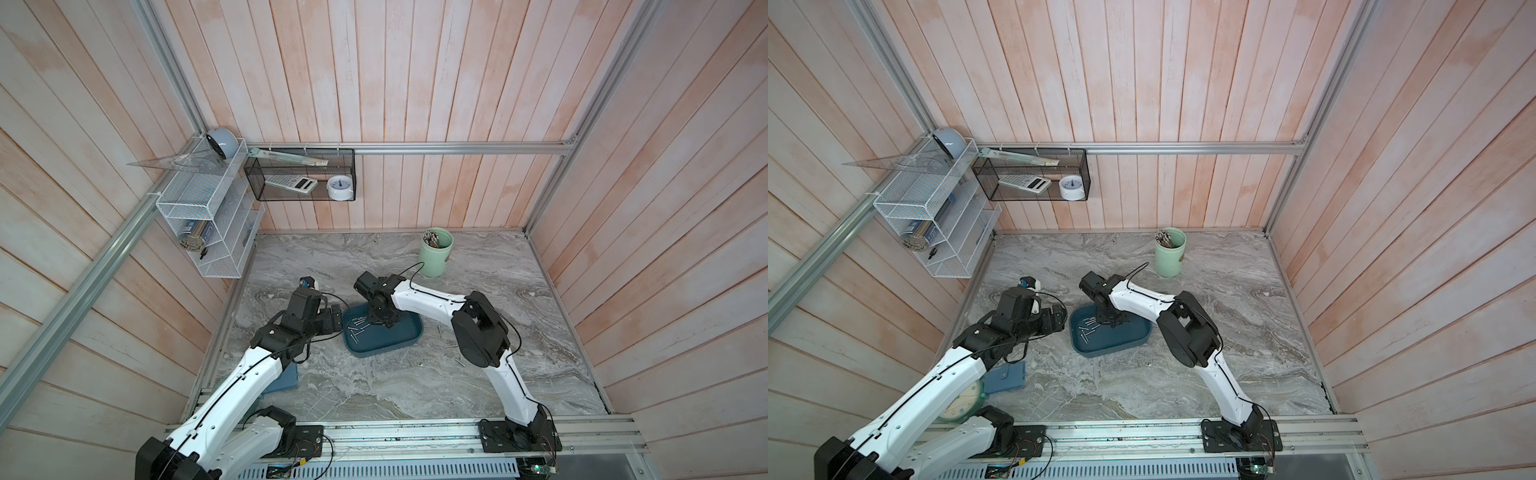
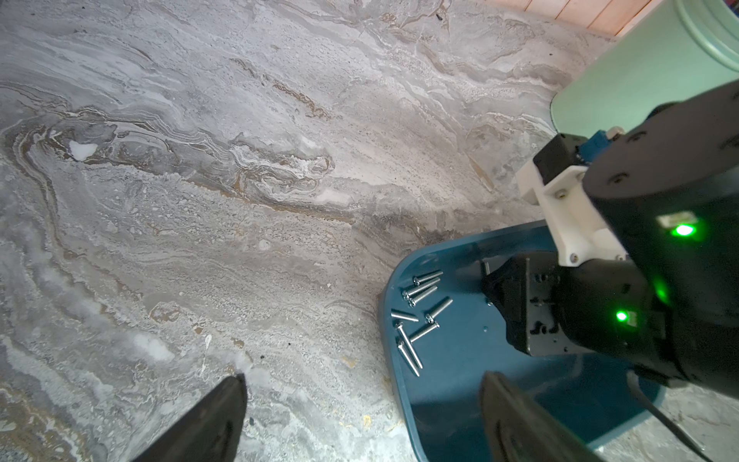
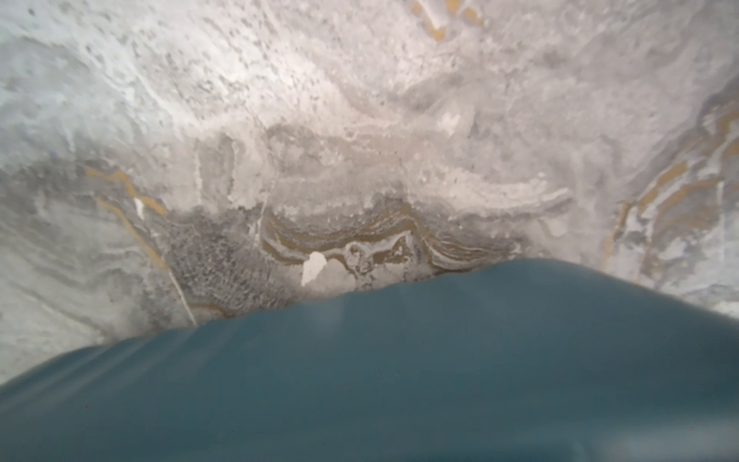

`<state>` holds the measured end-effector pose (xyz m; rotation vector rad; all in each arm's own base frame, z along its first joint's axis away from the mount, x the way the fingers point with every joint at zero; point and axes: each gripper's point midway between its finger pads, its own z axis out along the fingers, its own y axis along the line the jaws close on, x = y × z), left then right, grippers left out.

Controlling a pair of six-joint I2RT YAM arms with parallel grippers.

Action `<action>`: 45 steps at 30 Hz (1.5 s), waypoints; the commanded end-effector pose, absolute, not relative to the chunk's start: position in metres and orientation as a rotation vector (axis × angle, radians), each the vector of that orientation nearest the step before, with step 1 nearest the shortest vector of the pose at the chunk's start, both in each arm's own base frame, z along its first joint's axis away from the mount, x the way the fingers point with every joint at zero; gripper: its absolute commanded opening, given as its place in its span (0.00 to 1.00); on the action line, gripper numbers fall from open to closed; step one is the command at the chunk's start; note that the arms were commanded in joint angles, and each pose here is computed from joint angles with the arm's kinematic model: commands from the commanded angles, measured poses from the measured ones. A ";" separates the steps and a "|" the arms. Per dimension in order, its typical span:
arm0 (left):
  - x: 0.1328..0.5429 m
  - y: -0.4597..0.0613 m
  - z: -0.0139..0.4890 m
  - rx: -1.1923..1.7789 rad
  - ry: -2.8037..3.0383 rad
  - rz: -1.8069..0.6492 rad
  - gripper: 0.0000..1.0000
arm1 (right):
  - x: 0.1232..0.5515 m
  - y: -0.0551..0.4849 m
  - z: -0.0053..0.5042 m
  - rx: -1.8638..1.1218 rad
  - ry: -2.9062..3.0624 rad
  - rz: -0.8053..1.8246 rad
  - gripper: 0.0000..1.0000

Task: Take out the screws from the storage box
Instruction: Pick up the screw from the storage box, then place the screw at the center of the board.

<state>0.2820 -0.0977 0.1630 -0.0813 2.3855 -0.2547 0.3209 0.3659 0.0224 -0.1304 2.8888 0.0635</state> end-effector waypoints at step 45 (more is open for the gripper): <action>0.279 -0.118 0.155 -0.020 2.414 -0.388 0.96 | 0.302 0.336 0.095 -0.211 2.852 0.245 0.12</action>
